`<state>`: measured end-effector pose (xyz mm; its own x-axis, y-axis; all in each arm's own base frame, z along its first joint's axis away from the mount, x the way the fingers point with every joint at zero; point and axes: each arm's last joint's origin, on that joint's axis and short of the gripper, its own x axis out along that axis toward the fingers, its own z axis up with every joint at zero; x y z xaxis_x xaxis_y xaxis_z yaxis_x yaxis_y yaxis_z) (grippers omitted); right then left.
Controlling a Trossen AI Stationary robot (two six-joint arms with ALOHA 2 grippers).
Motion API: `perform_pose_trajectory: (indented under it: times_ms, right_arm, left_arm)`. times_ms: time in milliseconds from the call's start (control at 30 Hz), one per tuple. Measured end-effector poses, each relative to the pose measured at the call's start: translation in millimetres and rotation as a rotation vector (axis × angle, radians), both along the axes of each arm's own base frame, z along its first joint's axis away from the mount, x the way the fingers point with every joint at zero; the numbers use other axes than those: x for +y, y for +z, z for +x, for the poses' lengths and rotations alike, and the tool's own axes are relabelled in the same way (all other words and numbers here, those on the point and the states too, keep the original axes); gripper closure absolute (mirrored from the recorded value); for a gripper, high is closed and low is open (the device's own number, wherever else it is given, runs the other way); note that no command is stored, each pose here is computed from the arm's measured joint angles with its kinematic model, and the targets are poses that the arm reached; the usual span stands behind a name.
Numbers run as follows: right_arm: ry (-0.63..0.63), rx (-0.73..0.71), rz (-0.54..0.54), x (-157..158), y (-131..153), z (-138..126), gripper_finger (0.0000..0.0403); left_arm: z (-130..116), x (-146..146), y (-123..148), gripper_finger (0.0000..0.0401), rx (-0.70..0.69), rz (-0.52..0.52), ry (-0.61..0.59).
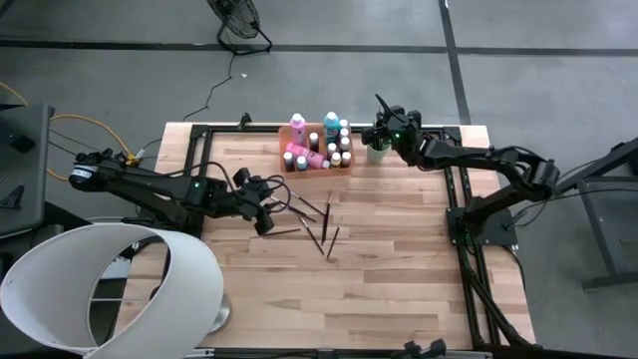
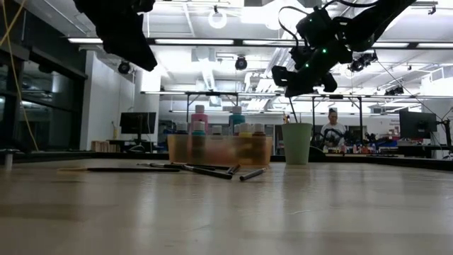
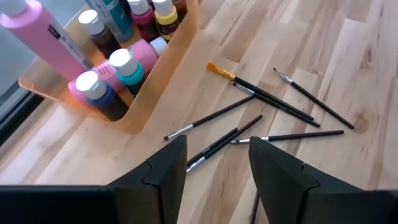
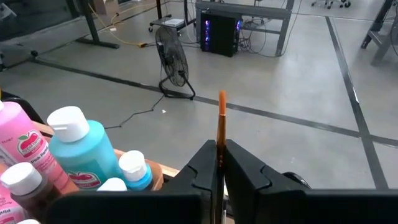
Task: Pick & Place Paint Supplies
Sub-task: Put the gold paint brush into the green cup
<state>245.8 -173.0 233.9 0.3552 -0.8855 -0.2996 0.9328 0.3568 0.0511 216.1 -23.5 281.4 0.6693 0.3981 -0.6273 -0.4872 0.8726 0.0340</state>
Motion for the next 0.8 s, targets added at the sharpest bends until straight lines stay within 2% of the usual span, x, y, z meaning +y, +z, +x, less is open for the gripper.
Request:
perform_pose_trajectory:
  times_ms: [167,500,633,800]
  right_arm:
    - [0.0,0.004,0.002,0,0,0,0.0358]
    - [0.089,-0.024,0.02,4,5,0,0.0247]
    - [0.19,-0.083,0.01,13,24,-6,0.0223]
    - [0.299,-0.107,-0.042,22,45,-16,0.0218]
  left_arm:
    - [-3,1,-3,0.0233,0.013,-0.04,0.051]
    - [-9,1,-7,0.0233,0.046,-0.094,0.118]
    - [-12,0,-15,0.0233,0.136,-0.166,0.122]
    - [-11,-4,-32,0.0233,0.311,-0.253,0.095]
